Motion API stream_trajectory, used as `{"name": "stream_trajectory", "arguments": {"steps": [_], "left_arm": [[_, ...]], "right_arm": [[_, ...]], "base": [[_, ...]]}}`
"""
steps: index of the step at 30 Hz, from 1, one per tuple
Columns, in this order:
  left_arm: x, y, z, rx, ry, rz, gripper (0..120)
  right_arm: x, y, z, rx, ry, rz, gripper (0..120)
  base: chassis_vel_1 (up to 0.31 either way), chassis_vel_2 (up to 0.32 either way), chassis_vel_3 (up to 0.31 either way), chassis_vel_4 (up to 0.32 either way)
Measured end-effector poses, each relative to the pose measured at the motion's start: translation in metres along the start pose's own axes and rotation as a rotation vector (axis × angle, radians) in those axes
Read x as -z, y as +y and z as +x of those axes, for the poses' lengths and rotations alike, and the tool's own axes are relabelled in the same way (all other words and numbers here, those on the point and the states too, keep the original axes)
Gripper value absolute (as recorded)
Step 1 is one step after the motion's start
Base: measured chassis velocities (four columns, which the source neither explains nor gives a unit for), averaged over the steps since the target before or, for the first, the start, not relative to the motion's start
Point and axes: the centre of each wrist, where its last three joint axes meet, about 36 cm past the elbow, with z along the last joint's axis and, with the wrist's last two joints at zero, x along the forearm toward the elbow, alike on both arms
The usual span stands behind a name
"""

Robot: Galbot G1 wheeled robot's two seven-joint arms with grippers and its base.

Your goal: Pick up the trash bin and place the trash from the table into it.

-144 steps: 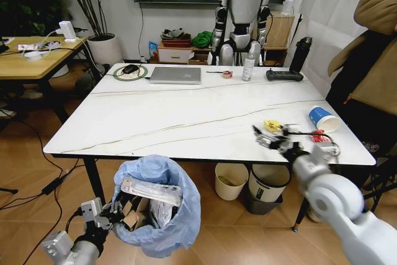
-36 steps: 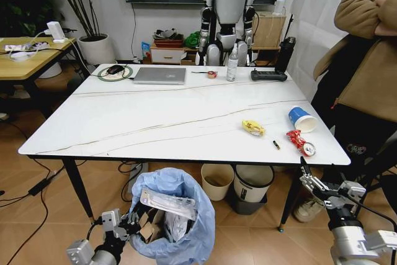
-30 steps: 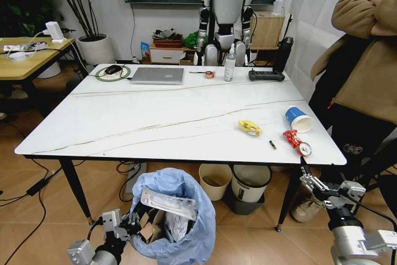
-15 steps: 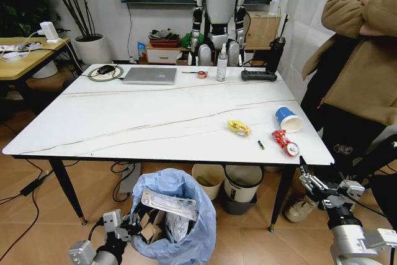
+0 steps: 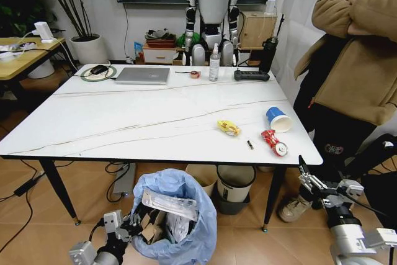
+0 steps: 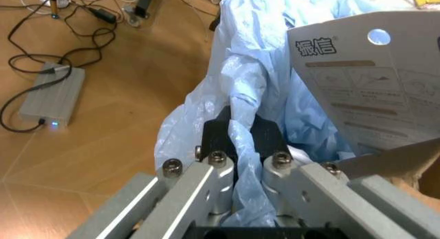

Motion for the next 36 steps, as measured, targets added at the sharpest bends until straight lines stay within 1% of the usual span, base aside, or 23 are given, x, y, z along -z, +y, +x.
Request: {"name": "stream_trajectory", "arguments": {"steps": [8,19,21,23,24,26,28,29,31,32,35,36], "left_arm": [[-0.001,-0.001,0.002,0.001,0.0,0.001,0],[-0.002,-0.003,0.003,0.0,-0.001,0.003,0],[-0.002,-0.003,0.003,0.0,0.0,0.004,0],[-0.002,-0.003,0.005,0.001,0.003,0.004,0],[-0.002,-0.003,0.006,0.002,0.003,0.005,0],[-0.002,-0.003,0.007,0.003,0.004,0.004,0],[0.0,-0.002,0.01,0.006,0.005,-0.002,0],[0.001,-0.002,0.011,0.007,0.003,-0.003,0],[0.004,-0.002,0.014,0.01,-0.001,-0.002,0],[0.004,-0.002,0.014,0.01,-0.001,-0.002,0],[0.004,-0.004,0.019,0.018,-0.003,0.007,0],[0.004,-0.005,0.021,0.02,-0.002,0.012,0]], "right_arm": [[0.0,0.0,-0.001,0.013,-0.014,0.003,100],[-0.001,0.002,0.0,0.024,-0.037,0.028,100],[0.004,0.011,-0.003,0.057,-0.062,0.022,100],[0.016,0.028,-0.011,0.104,-0.085,0.013,100],[0.022,0.038,-0.018,0.088,-0.091,0.031,100],[0.024,0.042,-0.022,0.069,-0.091,0.044,100],[0.028,0.046,-0.028,0.06,-0.075,0.067,100],[0.03,0.048,-0.03,0.066,-0.054,0.071,100],[0.041,0.057,-0.039,0.083,0.031,0.074,100],[0.041,0.057,-0.039,0.083,0.031,0.074,100],[0.06,0.059,-0.067,0.176,0.088,0.11,100],[0.065,0.06,-0.076,0.204,0.108,0.102,100]], "base": [[-0.061,-0.058,0.053,0.059],[0.0,0.0,0.0,0.0],[0.0,0.0,0.0,0.0],[0.0,0.0,0.0,0.0],[0.0,0.0,0.0,0.0],[0.0,0.0,0.0,0.0],[0.0,0.0,0.0,0.0],[0.0,0.0,0.0,0.0],[0.0,0.0,0.0,0.0],[0.0,0.0,0.0,0.0],[0.0,0.0,0.0,0.0],[0.0,0.0,0.0,0.0]]}}
